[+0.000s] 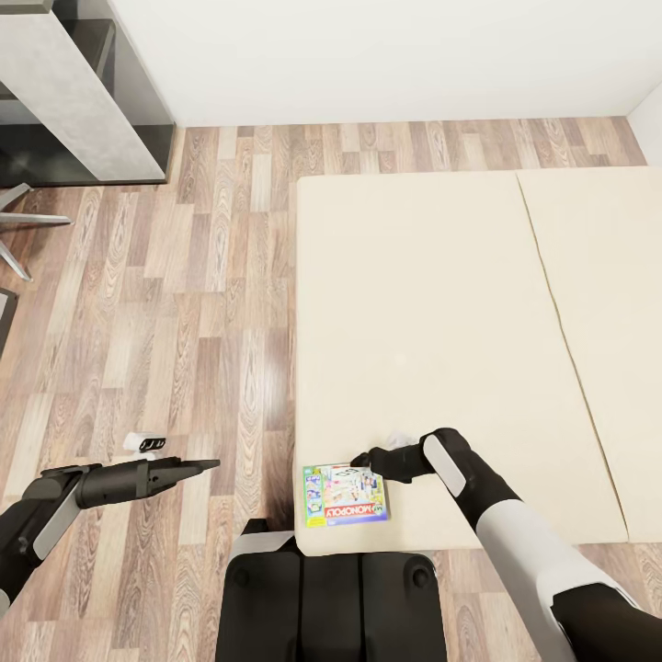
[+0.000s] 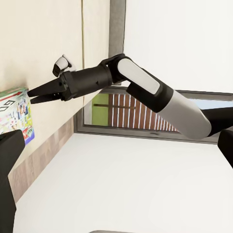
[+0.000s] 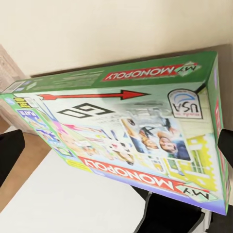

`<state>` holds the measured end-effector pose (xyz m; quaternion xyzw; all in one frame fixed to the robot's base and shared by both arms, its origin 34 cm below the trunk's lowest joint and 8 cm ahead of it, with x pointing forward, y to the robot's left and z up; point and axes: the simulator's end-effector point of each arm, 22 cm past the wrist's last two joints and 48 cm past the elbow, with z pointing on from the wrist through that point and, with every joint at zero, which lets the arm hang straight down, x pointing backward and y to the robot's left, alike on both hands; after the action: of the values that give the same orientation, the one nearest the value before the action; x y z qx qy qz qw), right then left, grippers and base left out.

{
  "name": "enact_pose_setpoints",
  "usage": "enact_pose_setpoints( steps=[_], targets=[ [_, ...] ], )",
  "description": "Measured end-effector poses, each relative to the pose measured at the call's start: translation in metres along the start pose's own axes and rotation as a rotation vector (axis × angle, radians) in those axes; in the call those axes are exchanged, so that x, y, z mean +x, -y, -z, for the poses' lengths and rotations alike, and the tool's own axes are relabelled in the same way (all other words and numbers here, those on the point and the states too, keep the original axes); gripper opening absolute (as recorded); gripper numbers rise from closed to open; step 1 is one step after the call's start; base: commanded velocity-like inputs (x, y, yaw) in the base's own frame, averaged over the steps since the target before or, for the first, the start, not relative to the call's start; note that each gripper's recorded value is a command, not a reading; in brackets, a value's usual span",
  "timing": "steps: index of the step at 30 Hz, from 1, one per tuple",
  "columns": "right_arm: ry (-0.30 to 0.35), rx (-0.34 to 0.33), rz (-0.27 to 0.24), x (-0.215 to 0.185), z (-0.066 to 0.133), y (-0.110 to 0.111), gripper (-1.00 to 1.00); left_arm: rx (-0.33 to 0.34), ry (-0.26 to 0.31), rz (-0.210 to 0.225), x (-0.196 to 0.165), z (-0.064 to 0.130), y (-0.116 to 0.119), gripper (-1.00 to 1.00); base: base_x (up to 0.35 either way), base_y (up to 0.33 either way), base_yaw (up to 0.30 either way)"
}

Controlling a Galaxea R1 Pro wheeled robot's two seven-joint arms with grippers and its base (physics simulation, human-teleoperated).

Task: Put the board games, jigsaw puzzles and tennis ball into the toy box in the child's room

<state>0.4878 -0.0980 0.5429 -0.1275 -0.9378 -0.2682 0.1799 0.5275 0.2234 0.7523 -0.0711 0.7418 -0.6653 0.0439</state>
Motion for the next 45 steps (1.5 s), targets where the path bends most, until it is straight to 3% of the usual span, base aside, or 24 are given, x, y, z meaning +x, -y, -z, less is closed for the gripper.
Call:
enact_pose_setpoints(
  steps=[18, 38, 45],
  targets=[
    [-0.041, -0.04, -0.009, 0.019, -0.018, -0.026, 1.0, 0.0, 0.001, -0.001, 0.0, 0.0, 0.0, 1.0, 0.0, 0.0, 0.0],
    [-0.044, -0.051, -0.013, 0.021, -0.02, -0.032, 1.0, 0.0, 0.0, -0.001, 0.0, 0.0, 0.0, 1.0, 0.0, 0.0, 0.0],
    [-0.054, -0.07, -0.003, 0.026, -0.026, -0.048, 1.0, 0.0, 0.0, 0.0, 0.0, 0.0, 0.0, 1.0, 0.0, 0.0, 0.0]
  ],
)
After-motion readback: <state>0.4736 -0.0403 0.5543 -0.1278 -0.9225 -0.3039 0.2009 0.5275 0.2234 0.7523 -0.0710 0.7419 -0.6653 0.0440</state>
